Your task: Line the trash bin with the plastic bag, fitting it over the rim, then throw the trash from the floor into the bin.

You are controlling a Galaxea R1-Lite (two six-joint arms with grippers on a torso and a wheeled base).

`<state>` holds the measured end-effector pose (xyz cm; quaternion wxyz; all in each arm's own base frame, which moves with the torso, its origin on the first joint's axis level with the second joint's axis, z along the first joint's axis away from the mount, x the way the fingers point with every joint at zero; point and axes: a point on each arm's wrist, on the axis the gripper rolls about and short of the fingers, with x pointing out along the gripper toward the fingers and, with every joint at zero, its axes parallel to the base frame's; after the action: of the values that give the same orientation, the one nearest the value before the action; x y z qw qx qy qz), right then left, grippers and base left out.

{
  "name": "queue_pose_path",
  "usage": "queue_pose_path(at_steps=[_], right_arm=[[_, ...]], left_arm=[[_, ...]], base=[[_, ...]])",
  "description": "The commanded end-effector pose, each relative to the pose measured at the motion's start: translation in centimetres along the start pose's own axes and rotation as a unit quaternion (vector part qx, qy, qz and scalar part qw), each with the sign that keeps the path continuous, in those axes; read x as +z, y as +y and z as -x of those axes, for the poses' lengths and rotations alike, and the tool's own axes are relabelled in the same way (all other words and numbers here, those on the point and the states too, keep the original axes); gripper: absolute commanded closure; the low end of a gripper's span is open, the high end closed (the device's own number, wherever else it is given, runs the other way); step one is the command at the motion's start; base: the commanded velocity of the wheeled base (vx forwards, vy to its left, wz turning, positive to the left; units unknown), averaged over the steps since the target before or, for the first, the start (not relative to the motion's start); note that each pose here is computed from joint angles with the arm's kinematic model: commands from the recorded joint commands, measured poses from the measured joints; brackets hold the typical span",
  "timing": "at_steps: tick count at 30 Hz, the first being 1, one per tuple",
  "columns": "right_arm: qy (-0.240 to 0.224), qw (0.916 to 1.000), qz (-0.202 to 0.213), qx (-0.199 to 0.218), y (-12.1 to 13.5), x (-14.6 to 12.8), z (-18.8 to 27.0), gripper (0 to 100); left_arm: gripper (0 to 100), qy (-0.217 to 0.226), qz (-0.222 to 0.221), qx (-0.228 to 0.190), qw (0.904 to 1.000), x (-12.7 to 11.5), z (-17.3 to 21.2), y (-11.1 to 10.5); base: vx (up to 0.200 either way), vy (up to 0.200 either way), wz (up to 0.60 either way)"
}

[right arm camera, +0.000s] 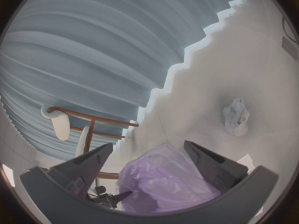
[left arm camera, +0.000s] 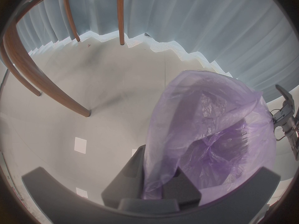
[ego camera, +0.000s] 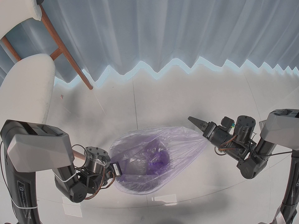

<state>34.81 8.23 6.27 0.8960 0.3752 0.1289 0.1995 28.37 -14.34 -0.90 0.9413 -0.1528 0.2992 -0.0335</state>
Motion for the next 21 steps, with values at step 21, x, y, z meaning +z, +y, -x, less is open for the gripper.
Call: queue_pose_path(at_steps=[21], right_arm=[[0.02, 0.9971, 0.071, -0.018, -3.0, 1.6, 2.6, 0]], left_arm=[[100, 0.0, 0.001, 0.0, 1.0, 0.0, 0.1, 0.0]], base=[[0.0, 0.0, 0.0]])
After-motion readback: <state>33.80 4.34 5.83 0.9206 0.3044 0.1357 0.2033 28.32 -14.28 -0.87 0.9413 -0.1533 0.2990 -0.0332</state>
